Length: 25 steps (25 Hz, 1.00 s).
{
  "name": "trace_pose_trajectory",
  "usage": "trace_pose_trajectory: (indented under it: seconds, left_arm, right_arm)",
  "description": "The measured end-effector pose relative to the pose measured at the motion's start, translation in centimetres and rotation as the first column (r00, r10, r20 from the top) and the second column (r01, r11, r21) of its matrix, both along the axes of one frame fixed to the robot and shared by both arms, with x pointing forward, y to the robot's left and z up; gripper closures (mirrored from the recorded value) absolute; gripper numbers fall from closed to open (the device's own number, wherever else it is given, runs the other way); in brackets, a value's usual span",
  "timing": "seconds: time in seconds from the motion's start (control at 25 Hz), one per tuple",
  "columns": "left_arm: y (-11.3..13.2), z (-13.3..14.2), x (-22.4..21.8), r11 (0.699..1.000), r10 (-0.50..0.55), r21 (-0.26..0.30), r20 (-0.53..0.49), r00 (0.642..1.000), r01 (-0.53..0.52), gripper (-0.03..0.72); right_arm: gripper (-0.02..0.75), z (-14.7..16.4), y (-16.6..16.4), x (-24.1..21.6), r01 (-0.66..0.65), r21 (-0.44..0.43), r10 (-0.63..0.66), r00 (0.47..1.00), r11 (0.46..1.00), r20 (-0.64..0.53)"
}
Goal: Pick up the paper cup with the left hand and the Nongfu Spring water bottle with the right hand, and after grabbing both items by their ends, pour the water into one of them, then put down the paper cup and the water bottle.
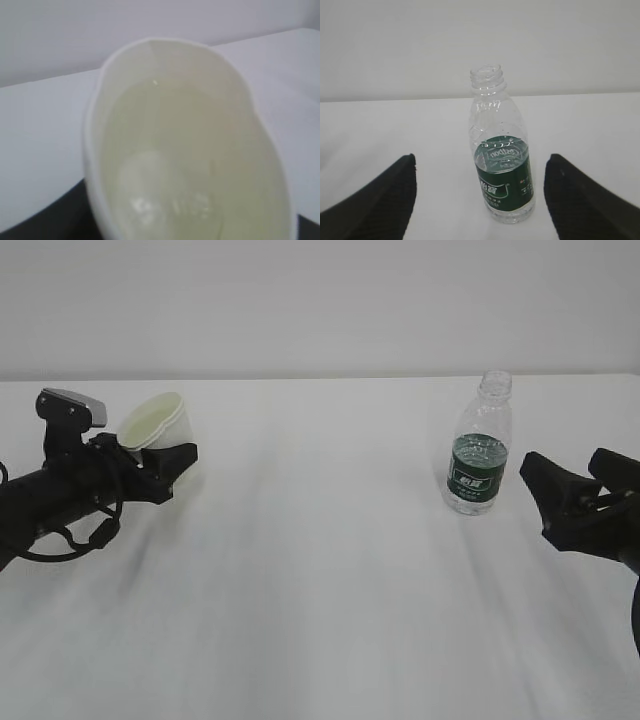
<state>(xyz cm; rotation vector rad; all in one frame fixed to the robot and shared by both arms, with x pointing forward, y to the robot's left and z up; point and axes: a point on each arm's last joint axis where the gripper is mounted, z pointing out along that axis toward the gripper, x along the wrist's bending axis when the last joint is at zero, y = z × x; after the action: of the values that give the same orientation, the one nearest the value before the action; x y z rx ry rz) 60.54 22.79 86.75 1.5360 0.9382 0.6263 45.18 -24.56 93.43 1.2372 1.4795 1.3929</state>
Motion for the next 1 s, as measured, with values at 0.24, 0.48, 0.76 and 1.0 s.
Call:
trace_pose_trajectory:
  seconds: [0.24,0.48,0.76,1.0]
  left_arm:
    - [0.9,-0.8,-1.0,0.994,0.107,0.000,-0.017,0.994,-0.107,0.269]
    - [1.3,-1.4,-1.9,0.991,0.131,0.027,-0.040,0.991,-0.130,0.270]
    - [1.3,-1.7,-2.3,0.991,0.132,0.031,-0.054,0.990,-0.131,0.273]
    - [1.4,-2.1,-3.2,0.991,0.132,0.038,-0.086,0.987,-0.130,0.274]
  right_arm:
    - [0.143,0.0,0.0,0.0,0.000,0.000,0.000,1.000,1.000,0.000]
    - [0.144,0.0,0.0,0.0,0.000,0.000,0.000,1.000,1.000,0.000]
    - [0.144,0.0,0.0,0.0,0.000,0.000,0.000,1.000,1.000,0.000]
    - [0.144,0.0,0.0,0.0,0.000,0.000,0.000,1.000,1.000,0.000]
